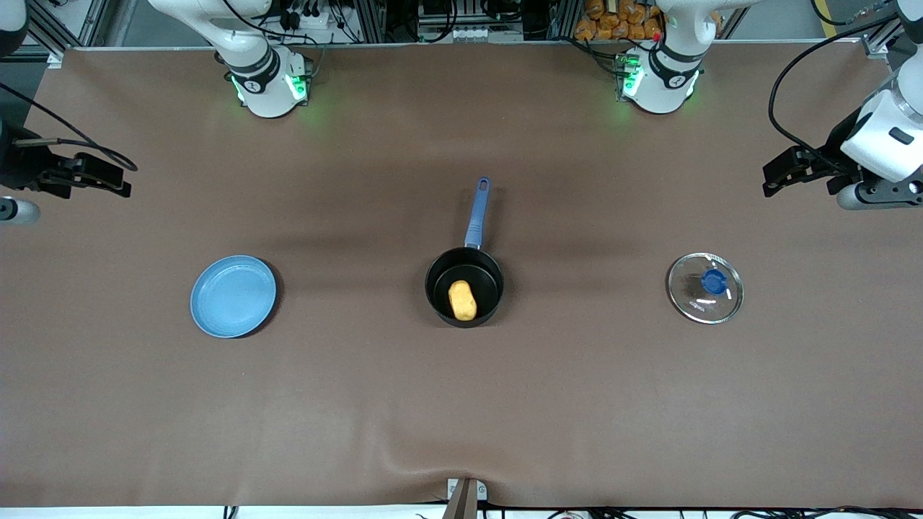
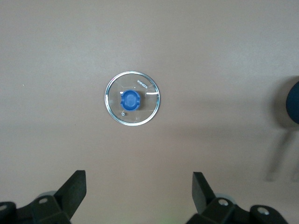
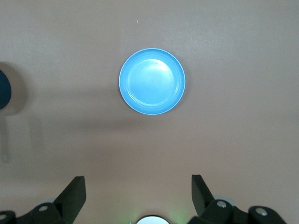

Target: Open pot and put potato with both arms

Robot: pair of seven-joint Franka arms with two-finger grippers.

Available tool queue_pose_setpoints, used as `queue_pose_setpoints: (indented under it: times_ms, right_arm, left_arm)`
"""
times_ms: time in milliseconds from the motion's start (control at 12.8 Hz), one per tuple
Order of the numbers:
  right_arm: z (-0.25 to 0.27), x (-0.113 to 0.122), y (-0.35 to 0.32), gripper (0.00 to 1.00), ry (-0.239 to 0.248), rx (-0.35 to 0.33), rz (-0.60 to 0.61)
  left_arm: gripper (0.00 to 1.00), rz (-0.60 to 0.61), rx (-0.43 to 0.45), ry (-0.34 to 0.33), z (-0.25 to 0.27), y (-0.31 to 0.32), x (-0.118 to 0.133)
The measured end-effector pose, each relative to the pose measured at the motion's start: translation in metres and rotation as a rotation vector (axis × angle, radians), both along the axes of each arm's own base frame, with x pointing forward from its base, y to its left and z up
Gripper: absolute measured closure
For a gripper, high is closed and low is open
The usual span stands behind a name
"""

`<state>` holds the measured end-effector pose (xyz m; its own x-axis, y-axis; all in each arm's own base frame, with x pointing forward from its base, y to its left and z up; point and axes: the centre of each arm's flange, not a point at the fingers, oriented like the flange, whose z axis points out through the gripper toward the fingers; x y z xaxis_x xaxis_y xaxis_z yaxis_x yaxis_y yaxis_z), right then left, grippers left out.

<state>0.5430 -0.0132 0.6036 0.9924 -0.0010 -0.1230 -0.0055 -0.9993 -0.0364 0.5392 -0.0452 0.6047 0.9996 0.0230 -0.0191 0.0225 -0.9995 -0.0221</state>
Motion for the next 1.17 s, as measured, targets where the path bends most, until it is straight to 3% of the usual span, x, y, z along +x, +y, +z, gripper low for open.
queue_pose_setpoints:
  times_ms: [234, 547, 1172]
  right_arm:
    - [0.001, -0.022, 0.005, 0.00, -0.021, -0.002, 0.007]
    - [0.018, -0.019, 0.006, 0.00, -0.073, -0.005, 0.010]
    - [0.019, -0.011, -0.004, 0.00, -0.079, -0.011, -0.004]
  left_arm:
    - [0.00, 0.000, -0.001, -0.008, 0.007, 0.000, 0.000]
    - [0.00, -0.002, 0.000, 0.002, 0.014, -0.001, -0.003]
    - [0.00, -0.012, 0.001, 0.004, 0.040, -0.007, -0.010]
